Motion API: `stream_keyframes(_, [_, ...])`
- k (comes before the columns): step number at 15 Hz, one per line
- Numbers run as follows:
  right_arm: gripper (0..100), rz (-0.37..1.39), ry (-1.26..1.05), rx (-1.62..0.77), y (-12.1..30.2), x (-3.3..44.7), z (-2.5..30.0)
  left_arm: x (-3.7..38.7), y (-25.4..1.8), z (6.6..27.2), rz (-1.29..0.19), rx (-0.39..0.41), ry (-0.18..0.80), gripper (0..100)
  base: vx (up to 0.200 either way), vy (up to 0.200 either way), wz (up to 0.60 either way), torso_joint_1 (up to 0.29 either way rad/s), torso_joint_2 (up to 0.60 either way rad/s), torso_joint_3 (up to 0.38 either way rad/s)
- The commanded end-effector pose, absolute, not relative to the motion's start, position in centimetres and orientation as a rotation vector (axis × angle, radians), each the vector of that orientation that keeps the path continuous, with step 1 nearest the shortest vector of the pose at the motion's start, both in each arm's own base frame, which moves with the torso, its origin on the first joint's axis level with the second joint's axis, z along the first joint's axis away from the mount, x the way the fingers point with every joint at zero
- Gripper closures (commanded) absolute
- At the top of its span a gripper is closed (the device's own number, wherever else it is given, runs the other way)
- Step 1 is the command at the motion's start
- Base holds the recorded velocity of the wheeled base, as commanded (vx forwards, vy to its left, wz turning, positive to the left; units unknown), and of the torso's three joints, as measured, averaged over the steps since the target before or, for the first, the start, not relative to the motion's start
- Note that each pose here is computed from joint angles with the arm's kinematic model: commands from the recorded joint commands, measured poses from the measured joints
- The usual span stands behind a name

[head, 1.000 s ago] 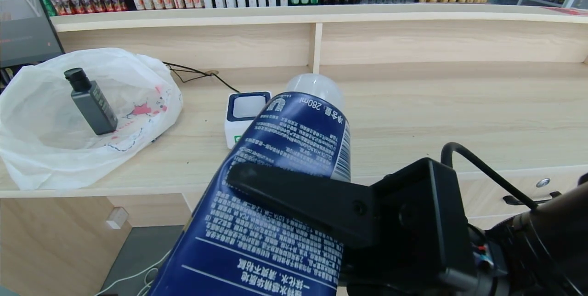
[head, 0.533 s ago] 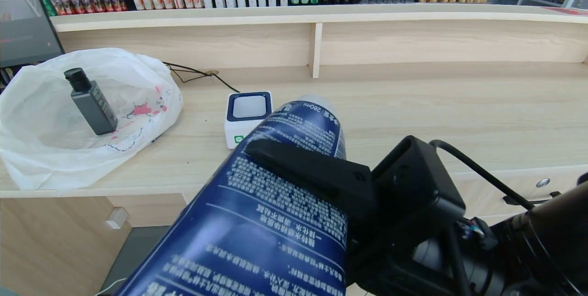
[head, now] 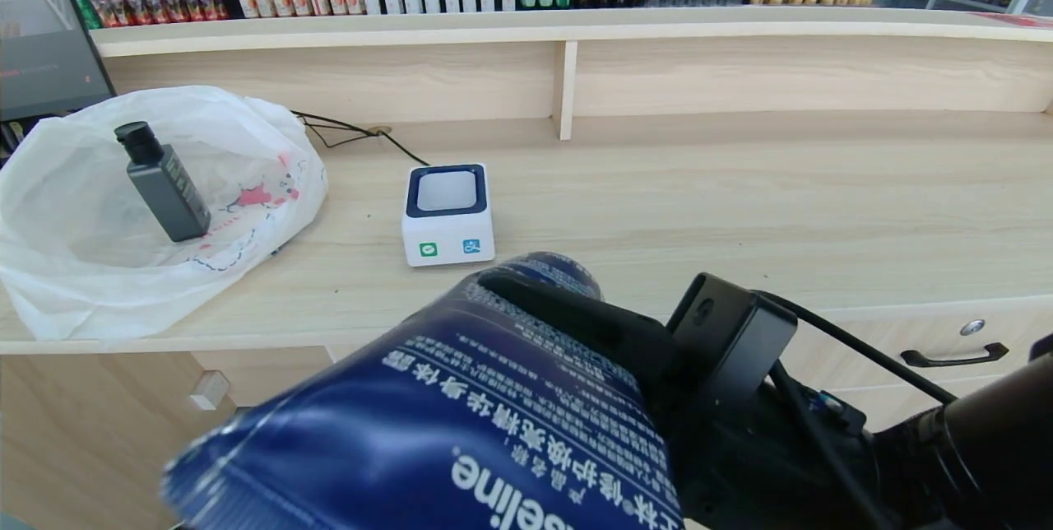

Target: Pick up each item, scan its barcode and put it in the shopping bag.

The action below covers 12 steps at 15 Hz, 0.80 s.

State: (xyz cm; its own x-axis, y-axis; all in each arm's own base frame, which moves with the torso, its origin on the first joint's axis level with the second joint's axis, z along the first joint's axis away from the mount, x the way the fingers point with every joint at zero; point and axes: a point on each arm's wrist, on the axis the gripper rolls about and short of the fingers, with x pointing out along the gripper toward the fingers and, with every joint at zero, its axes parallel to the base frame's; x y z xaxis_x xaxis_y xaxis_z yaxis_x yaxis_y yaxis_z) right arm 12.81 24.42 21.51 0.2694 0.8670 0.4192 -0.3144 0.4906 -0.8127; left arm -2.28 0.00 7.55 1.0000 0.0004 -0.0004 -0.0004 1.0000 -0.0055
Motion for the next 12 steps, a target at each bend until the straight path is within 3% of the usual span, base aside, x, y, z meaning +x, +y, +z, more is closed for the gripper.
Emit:
stream_keyframes(1, [100, 0.886, -0.989, -0.664, 24.23, 12.64, 21.52, -2.28, 0.00, 7.55, 0.002, -0.005, 0.000, 0, 0.000, 0.000, 0.00, 0.000, 0.00, 0.000])
stream_keyframes(6, [100, 0.983, -0.857, -0.508, 24.02, 11.85, 20.81, -2.28, 0.00, 7.55, 0.000, -0.005, 0.000, 0, 0.000, 0.000, 0.00, 0.000, 0.00, 0.000])
stream_keyframes(12, [100, 0.858, -0.610, -0.279, 23.50, 12.45, 20.65, -2.28, 0.00, 7.55, 0.000, -0.006, 0.000, 0, 0.000, 0.000, 0.00, 0.000, 0.00, 0.000])
